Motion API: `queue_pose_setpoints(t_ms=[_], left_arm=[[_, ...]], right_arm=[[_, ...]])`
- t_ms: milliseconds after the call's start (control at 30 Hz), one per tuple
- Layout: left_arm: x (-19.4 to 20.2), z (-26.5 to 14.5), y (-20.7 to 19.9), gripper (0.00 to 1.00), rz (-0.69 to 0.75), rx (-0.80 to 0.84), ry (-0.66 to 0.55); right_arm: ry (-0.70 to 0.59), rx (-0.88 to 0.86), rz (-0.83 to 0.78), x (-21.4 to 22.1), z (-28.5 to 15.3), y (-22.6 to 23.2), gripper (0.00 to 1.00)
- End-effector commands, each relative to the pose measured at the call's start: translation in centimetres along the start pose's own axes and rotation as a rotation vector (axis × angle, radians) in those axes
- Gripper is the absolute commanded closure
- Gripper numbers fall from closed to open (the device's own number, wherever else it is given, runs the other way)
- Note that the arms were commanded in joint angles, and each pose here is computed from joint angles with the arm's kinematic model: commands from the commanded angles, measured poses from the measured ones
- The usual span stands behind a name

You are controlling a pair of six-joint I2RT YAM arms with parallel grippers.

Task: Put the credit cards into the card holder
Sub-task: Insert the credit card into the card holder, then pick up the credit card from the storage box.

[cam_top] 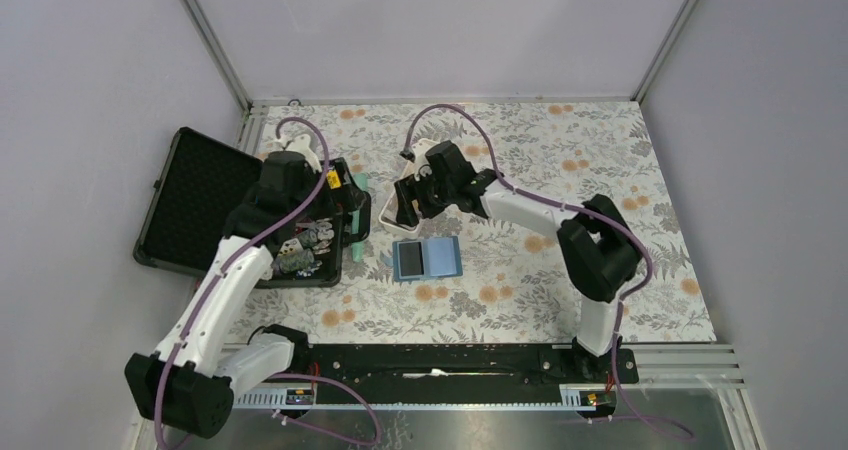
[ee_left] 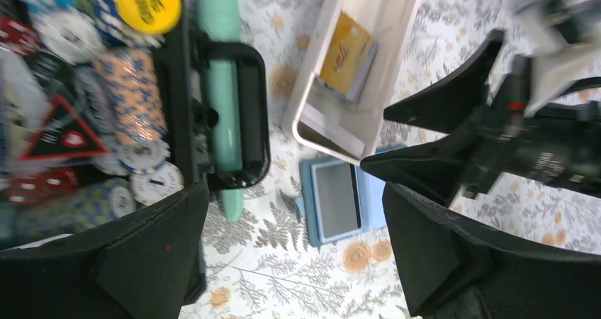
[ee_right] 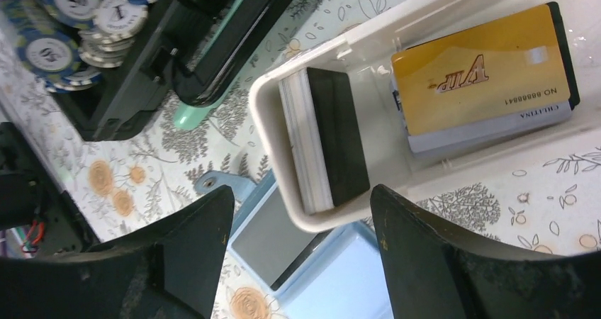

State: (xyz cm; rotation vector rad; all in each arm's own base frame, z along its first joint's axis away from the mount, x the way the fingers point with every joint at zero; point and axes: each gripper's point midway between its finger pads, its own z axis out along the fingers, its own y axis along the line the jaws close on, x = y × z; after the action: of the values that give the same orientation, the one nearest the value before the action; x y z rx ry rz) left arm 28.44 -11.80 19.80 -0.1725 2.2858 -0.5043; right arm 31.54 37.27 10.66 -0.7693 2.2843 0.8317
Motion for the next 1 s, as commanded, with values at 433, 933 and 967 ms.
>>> queue_pose_setpoints(t_ms=[433, 933, 967], left_arm=[[-2.7, -2.0, 3.5, 0.01, 0.078, -0.110, -0.153], [-2.8, -2.2, 3.9, 0.01, 0.073, -0.120, -0.160], [-2.8, -2.2, 3.9, 0.01, 0.074, -0.119, -0.160]], right_arm=[[0.111, -0.034, -0.081, -0.2, 4.1, -1.0, 0.25], [0.186, -0.072, -0.157, 0.7, 5.7, 0.6, 0.26], [0.191, -0.076, -0.165, 0.8, 5.7, 0.9, 0.26]])
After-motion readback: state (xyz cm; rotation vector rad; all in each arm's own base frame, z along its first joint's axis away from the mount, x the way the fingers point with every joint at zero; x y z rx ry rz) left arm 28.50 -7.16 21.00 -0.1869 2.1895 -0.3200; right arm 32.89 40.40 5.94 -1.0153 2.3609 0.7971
